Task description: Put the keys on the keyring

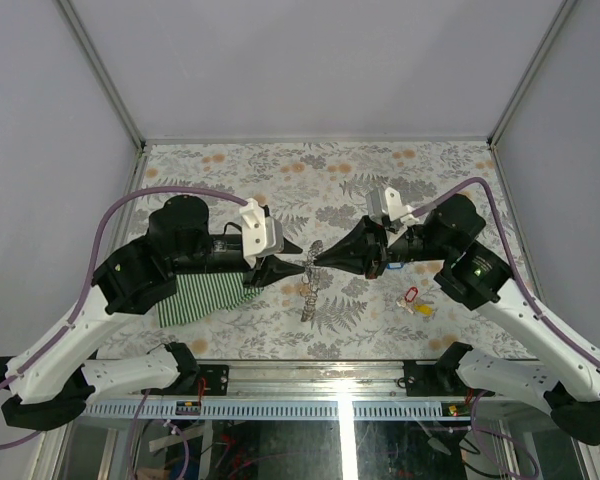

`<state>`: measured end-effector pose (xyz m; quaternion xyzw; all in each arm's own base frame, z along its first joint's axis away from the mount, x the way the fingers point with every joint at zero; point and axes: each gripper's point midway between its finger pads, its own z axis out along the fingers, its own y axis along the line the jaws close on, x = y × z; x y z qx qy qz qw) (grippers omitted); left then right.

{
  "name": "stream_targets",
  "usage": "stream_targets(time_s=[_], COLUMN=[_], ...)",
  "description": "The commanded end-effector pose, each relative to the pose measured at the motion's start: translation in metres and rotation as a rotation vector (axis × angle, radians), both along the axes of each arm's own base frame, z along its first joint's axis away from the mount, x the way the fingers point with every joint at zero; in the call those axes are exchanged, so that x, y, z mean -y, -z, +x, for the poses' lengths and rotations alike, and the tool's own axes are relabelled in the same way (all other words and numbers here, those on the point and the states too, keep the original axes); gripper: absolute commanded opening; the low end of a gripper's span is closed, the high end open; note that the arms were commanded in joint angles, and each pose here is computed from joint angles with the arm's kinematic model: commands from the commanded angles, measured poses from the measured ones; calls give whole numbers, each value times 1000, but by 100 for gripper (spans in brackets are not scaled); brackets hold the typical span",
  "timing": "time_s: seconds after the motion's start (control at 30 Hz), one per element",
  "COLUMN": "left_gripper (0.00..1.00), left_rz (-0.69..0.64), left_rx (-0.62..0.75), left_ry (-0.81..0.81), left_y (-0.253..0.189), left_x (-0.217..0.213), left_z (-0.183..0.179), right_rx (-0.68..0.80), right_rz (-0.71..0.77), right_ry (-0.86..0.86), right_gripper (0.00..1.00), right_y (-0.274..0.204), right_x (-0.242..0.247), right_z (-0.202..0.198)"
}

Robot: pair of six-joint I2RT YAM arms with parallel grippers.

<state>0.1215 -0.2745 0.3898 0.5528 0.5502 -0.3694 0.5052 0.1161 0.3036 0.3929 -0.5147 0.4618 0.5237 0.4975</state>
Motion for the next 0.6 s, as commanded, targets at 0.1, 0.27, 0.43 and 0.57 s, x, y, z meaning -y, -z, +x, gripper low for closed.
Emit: stream_targets(time_s=[0.1, 0.27, 0.43, 0.57], left_gripper=[27, 22, 22, 28], left_rz=[-70, -81, -98, -106], left_rx=[19, 25, 25, 24], left_ry=[33, 36, 58, 87], left_y=[-14, -16, -20, -21], left_x=[8, 9, 11, 12], left_z=[-4, -4, -7, -12], right_rx=[84, 82, 76, 65], right_rz=[136, 138, 136, 142], right_ry=[12, 11, 30, 78], right_gripper=[0, 0, 0, 0], right_y=[-43, -44, -41, -41], right_x=[8, 8, 7, 8], right_z=[-8, -9, -5, 2])
